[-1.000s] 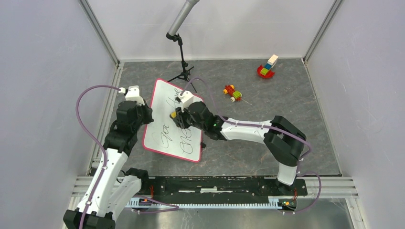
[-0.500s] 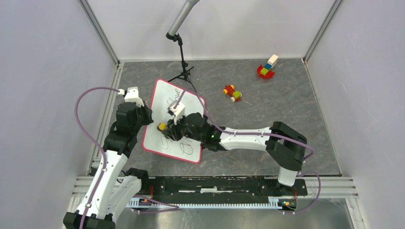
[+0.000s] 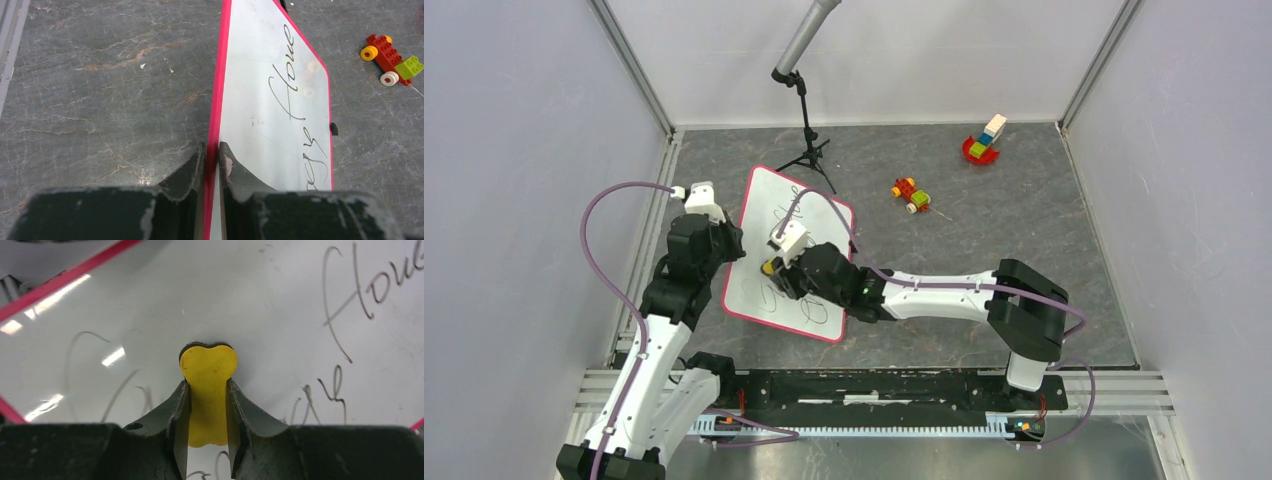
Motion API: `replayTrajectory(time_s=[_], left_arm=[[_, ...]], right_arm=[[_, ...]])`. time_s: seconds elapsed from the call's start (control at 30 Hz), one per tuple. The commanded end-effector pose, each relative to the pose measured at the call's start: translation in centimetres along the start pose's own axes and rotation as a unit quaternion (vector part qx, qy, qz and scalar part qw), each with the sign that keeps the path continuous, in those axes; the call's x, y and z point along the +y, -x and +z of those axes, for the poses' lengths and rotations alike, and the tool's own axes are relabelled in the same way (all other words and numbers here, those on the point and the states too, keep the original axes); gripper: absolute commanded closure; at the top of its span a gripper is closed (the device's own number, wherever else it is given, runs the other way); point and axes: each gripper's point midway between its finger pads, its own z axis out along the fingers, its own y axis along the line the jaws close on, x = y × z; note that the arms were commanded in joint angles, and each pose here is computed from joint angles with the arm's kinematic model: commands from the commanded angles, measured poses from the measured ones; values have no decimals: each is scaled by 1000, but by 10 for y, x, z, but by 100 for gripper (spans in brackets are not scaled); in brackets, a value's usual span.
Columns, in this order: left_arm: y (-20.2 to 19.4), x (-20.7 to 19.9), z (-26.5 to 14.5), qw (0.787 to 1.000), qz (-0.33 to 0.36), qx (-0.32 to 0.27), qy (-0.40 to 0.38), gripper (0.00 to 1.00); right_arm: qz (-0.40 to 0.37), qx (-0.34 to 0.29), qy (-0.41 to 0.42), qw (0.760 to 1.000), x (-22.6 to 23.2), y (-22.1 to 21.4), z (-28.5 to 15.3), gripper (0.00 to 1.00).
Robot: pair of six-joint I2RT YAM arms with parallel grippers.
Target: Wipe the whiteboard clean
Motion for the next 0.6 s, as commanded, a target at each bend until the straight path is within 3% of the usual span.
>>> replayTrajectory(time_s=[0.0,0.23,0.57], left_arm=[[-21,-13,-3,999,-19,41,-29,98],[-19,-12,-4,999,-20,38,-28,98],[-21,-14,-4,998,-23,41,-31,98]], right_arm=[[-41,23,100,994,73,-10,-1,100],[-42,15,141,989,87,-15,-5,100],[-1,-7,52,999,51,11,7,100]])
